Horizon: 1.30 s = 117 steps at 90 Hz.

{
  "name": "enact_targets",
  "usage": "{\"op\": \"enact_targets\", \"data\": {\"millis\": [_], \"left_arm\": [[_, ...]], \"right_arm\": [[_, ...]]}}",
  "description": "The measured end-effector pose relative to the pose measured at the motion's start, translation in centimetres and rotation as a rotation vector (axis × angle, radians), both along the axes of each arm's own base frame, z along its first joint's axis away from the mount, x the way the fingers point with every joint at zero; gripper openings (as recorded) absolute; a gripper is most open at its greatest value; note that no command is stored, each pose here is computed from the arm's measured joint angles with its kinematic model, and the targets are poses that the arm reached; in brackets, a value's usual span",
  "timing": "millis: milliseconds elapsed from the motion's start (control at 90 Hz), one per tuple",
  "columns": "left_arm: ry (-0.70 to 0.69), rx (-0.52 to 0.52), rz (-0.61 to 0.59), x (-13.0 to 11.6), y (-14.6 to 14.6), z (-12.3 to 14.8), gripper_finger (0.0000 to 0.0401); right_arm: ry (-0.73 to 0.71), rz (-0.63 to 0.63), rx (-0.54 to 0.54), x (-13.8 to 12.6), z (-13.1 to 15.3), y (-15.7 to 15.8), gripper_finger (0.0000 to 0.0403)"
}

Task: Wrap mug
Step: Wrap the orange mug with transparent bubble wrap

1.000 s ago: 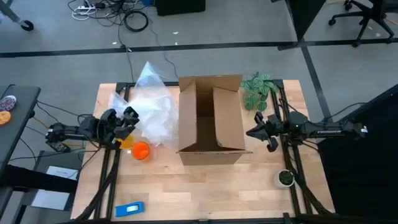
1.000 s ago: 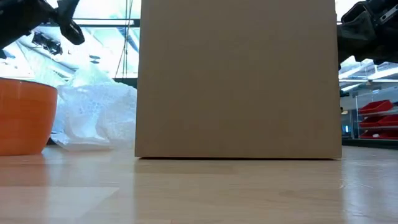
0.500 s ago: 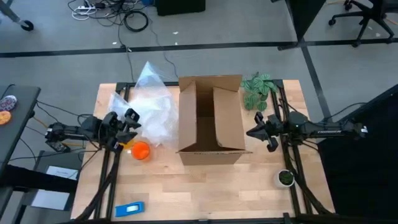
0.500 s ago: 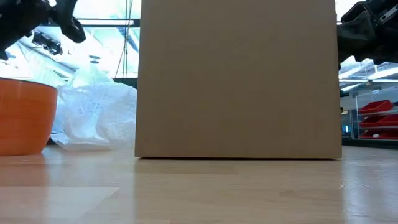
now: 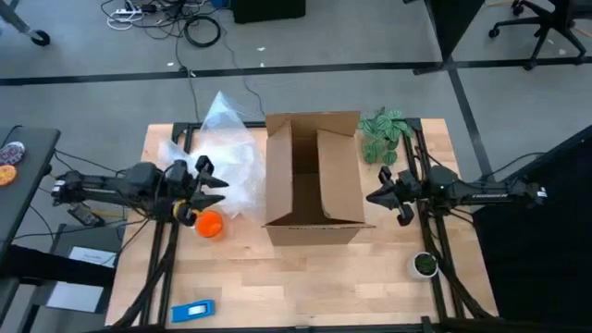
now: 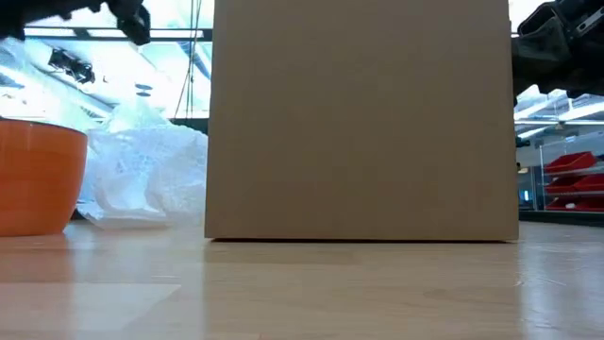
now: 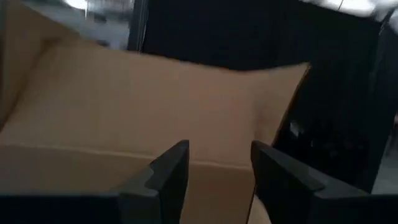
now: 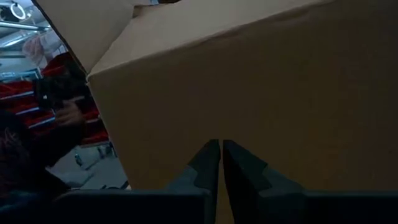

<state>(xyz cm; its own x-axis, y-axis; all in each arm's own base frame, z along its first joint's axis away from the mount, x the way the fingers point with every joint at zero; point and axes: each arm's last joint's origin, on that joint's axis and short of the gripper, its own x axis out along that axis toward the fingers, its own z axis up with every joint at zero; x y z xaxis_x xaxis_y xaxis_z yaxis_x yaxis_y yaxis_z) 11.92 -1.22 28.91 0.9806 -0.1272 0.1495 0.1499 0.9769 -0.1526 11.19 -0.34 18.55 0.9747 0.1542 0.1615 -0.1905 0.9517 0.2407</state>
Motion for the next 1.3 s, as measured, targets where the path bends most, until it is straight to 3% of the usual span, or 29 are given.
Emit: {"op": "enact_targets", "data": {"millis": [200,256,444,667,856,1300], "left_arm": [[0.171,0.019,0.0,1.2,-0.1,3.0,0.0024],[0.219,0.016,0.0,1.3,-0.1,3.4,0.0009],[0.287,-0.085,-0.011,1.2,-0.1,4.7,0.0001],[0.283,-0.108,-0.07,0.1,-0.3,8.4,0.0],[0.405,-0.084,-0.04,0.0,-0.6,10.2,0.0],[0.94,-0.117,0.028,2.4,-3.2,5.8,0.0]], "right_arm": [[0.0,0.0,0.0,0.0,0.0,0.0,0.0002],[0.0,0.0,0.0,0.0,0.0,0.0,0.0002],[0.001,0.0,0.0,0.0,0.0,0.0,0.0002],[0.0,-0.001,0.0,0.0,0.0,0.0,0.0002],[0.0,0.0,0.0,0.0,0.0,0.0,0.0002],[0.0,0.0,0.0,0.0,0.0,0.0,0.0002]]}}
